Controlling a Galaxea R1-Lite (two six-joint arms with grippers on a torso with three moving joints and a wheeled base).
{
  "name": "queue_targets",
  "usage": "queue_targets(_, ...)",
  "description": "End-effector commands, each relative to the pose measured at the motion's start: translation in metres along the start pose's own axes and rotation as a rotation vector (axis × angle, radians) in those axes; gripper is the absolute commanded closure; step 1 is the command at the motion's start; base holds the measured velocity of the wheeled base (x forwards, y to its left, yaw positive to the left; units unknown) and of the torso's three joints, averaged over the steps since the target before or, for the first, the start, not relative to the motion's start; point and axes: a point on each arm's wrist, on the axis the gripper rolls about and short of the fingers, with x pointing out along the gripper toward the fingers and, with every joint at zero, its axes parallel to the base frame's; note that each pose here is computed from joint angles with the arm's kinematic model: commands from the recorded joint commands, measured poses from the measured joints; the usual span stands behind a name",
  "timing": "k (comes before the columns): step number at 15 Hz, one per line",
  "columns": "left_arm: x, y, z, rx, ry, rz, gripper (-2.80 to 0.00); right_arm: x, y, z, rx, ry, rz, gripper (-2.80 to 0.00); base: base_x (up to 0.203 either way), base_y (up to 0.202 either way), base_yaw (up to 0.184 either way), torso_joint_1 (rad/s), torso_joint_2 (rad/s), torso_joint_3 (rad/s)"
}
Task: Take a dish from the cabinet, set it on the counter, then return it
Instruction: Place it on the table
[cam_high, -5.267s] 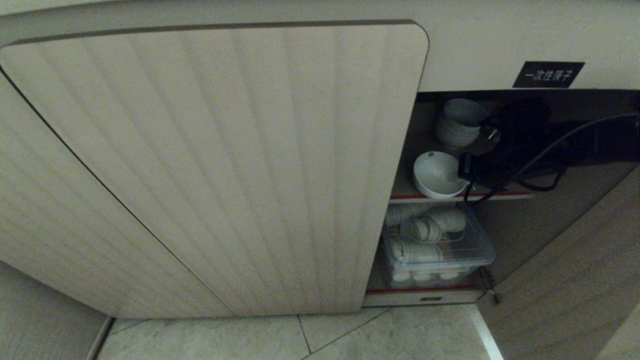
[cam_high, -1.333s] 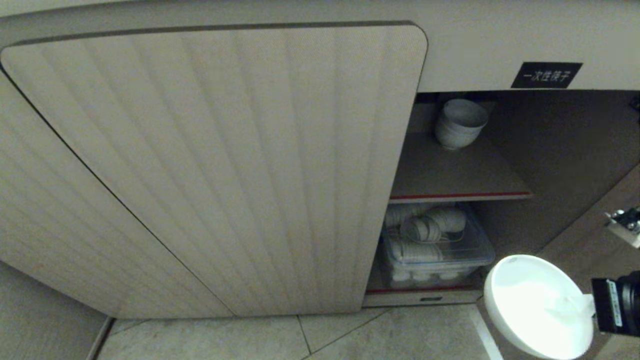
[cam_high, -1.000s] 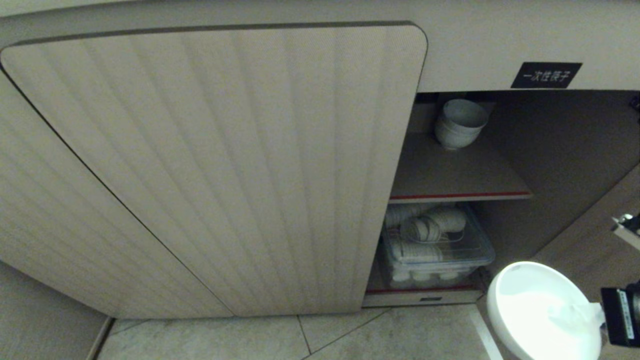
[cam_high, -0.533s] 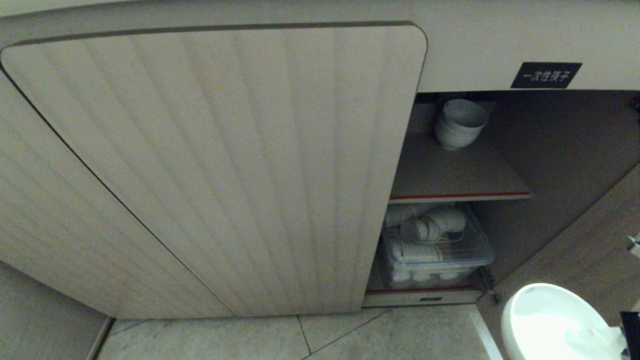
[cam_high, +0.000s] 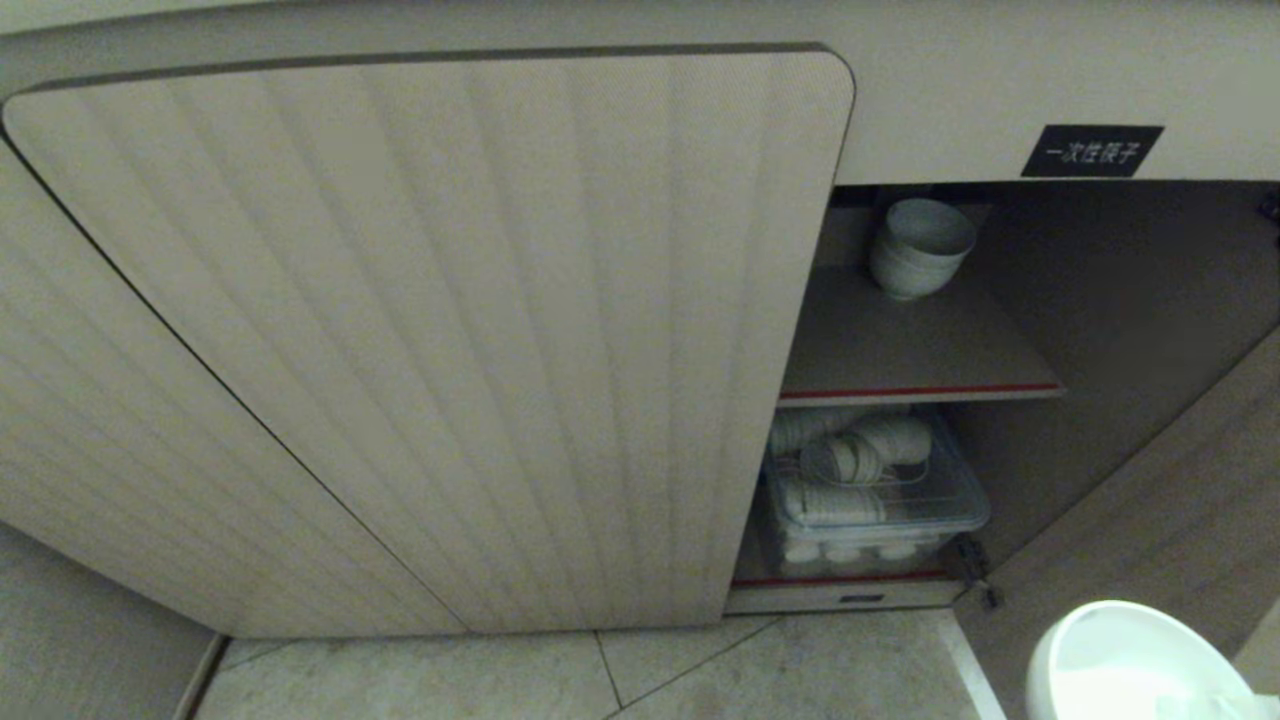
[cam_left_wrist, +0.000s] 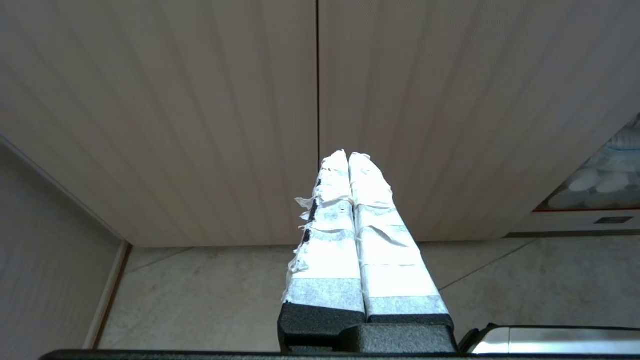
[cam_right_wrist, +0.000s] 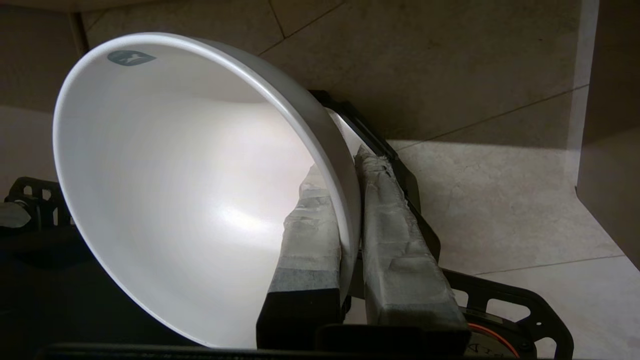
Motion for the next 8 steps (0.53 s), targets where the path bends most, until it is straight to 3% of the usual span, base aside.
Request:
queue_targets(1,0.0000,0.0000,0.0001,-0.001,-0.001,0.000,0.00,-0.0024,0.0006,-0.0013,-0.003,-0.006,0.006,0.00,0.000,0.000,0.000,0.000,0.00,0.000)
queue_targets(8,0.0000,0.0000,0.0001,-0.001,-0.001,0.000,0.00,-0.0044,0.0018,0.0001,-0.006,-0.016,0.015,0.00,0.000,0.000,0.000,0.000,0.00,0.000)
